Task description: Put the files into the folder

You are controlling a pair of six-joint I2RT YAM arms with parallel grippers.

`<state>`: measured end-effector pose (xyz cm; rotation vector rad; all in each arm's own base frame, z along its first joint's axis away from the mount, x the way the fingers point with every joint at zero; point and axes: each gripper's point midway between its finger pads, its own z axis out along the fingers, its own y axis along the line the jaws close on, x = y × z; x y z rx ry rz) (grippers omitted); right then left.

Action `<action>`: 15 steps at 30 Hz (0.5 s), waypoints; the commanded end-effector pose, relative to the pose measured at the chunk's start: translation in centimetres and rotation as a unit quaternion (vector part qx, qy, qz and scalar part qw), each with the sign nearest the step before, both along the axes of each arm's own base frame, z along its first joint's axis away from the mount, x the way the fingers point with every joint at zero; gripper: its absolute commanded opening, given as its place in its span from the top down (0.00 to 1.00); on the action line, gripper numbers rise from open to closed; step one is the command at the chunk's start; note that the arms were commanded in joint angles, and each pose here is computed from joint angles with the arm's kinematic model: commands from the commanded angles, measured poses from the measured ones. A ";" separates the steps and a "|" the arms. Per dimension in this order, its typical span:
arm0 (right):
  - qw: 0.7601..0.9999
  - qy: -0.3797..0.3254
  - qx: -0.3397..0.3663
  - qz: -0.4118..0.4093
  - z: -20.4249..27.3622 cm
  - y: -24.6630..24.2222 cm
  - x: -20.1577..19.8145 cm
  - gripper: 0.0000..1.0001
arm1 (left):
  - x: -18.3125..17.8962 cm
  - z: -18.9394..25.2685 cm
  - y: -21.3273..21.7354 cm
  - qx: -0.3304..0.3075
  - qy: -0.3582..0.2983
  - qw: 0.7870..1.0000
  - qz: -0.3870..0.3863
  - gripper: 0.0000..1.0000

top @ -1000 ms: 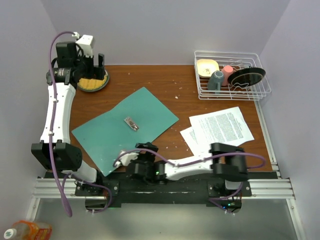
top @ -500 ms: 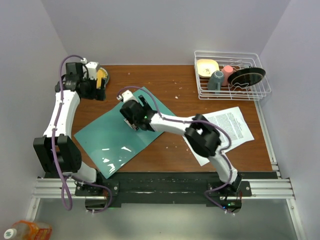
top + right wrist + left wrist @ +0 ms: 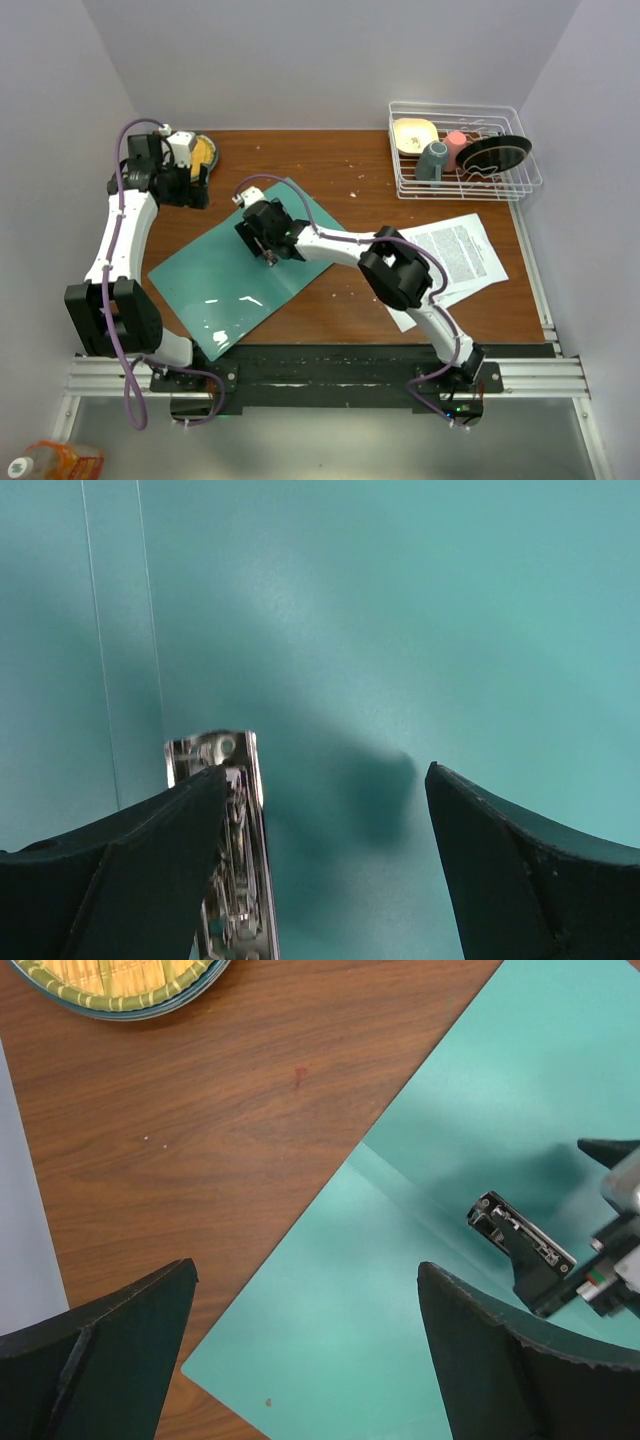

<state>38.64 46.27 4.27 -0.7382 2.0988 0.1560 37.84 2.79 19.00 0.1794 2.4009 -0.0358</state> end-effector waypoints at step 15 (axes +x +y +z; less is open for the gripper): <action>0.994 0.051 0.076 0.053 2.2 2.5 -5.5 0.19 | 0.9 2.1 -0.1 -0.002 -0.043 0.999 -0.005 0.02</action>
